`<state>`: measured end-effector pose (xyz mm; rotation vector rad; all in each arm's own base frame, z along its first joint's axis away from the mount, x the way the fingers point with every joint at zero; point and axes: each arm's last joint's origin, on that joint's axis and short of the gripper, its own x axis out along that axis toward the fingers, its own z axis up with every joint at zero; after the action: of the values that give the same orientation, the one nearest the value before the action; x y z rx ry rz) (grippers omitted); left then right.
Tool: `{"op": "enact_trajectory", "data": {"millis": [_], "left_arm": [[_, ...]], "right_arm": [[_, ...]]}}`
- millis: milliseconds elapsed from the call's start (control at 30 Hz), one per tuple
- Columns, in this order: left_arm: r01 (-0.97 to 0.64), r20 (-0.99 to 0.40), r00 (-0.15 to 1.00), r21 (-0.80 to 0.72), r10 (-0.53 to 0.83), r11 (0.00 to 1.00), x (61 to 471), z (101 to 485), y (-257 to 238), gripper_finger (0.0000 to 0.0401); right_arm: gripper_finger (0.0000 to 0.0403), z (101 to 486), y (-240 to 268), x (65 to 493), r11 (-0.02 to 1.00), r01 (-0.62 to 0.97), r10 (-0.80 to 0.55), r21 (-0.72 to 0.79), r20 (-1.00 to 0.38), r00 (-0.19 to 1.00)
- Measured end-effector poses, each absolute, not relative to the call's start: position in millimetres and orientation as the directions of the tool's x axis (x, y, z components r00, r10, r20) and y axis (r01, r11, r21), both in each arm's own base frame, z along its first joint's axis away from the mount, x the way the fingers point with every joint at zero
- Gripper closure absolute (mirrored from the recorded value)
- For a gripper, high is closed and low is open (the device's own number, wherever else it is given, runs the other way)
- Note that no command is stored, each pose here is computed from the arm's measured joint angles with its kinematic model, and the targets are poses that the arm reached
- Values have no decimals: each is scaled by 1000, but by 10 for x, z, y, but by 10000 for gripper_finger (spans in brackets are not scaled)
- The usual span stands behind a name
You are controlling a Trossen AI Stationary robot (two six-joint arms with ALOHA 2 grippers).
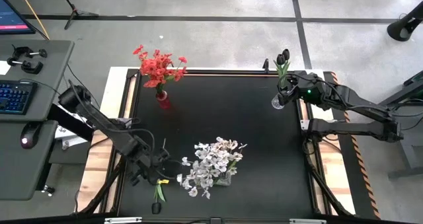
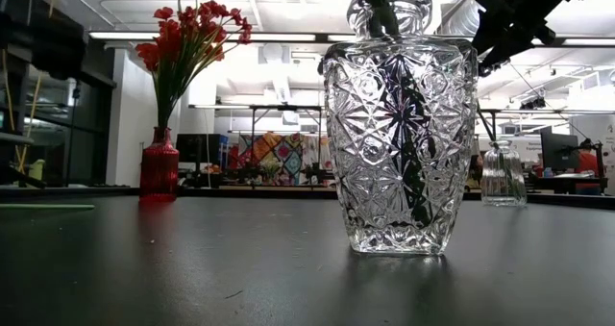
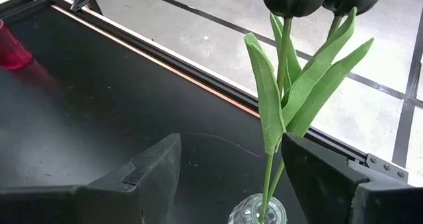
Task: Sort flowers into vase by color
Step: Put the black tulip into the top transparent vase
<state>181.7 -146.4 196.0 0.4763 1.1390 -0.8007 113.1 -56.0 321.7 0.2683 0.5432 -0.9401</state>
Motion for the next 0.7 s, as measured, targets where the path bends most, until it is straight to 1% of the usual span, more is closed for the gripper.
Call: {"op": "enact_trajectory", "data": {"millis": [67,133,233,300,433,533,633,700], "left_arm": [[776,-945,186,-25,-268,630,1856,1866,-1484,291],[778,-951,187,-11,-248,628,1905,1792,-1503,263],[780,-957,159,-29,-243,625,1934,1717,-1520,228],[807,-957,132,-48,-258,589,1925,1693,-1542,212],[871,-961,106,-35,-257,489,1906,1652,-1581,204],[897,-966,90,-28,-243,441,1917,1599,-1592,205],[915,-974,94,3,-206,403,1954,1521,-1594,205],[917,-977,104,21,-188,398,1992,1471,-1591,205]], "right_arm": [[151,3217,-559,1131,569,822,-690,-11,-550,470],[151,3217,-559,1131,569,822,-690,-11,-551,470],[151,3216,-559,1130,568,823,-690,-12,-552,469],[151,3211,-558,1127,569,822,-688,-16,-557,465],[151,3193,-554,1117,561,828,-683,-13,-572,454],[151,3184,-550,1109,559,829,-679,-14,-582,448],[151,3182,-550,1109,560,829,-677,-14,-583,448],[151,3182,-550,1109,559,829,-678,-14,-583,448]]}}
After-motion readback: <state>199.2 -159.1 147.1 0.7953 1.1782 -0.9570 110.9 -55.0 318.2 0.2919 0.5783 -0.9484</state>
